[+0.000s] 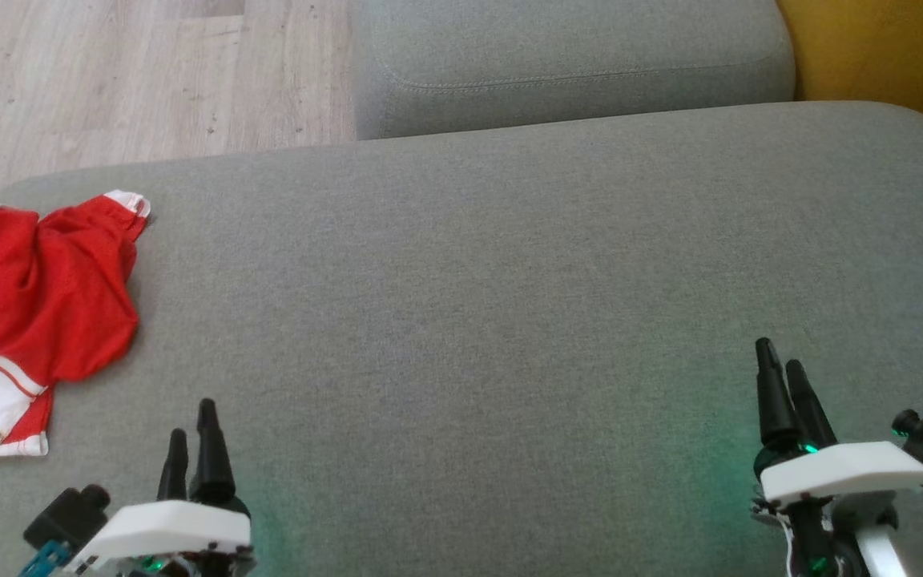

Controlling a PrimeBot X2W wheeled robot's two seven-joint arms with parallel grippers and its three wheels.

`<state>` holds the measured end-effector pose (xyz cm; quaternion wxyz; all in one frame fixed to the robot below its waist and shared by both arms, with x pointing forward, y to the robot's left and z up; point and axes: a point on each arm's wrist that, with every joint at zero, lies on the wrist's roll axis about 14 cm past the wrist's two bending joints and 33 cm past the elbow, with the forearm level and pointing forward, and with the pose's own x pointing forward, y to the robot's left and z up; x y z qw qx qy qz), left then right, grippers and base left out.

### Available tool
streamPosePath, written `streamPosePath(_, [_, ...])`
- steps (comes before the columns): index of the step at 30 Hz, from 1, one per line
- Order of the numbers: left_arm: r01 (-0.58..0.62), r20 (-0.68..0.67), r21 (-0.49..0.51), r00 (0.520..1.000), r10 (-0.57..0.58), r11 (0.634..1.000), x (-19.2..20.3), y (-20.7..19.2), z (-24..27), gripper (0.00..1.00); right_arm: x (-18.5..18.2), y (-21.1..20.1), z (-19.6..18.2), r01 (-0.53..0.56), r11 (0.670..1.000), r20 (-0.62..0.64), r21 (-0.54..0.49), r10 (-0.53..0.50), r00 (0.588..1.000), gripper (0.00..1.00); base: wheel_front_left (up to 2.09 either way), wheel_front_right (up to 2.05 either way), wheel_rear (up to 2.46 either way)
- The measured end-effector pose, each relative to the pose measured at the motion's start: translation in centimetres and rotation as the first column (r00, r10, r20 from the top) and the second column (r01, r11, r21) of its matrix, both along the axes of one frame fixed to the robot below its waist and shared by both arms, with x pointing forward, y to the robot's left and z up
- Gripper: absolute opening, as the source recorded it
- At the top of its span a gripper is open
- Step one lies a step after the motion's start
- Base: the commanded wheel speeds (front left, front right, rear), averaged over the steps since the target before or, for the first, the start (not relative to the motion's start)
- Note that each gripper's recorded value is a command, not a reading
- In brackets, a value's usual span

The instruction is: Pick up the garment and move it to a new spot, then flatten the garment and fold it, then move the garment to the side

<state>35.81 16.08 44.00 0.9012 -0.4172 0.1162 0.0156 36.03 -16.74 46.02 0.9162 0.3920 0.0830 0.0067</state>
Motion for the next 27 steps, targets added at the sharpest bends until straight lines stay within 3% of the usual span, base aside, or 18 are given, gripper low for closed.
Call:
streamPosePath(13, [0.044, 0.035, 0.181, 0.998, -0.051, 0.983, 0.1, -0.1, 0.5, 1.0, 0.0, 1.1, 0.3, -0.051, 0.986, 0.032, -0.16, 0.056, 0.998, 1.0, 0.0, 0.0, 0.0])
streamPosePath(27, [0.11, 0.046, 0.38, 0.989, -0.138, 0.919, 0.0, -0.8, 0.4, 1.0, -0.1, 1.3, 0.9, -0.075, 0.934, 0.071, -0.349, 0.106, 0.992, 1.0, 0.0, 0.0, 0.0])
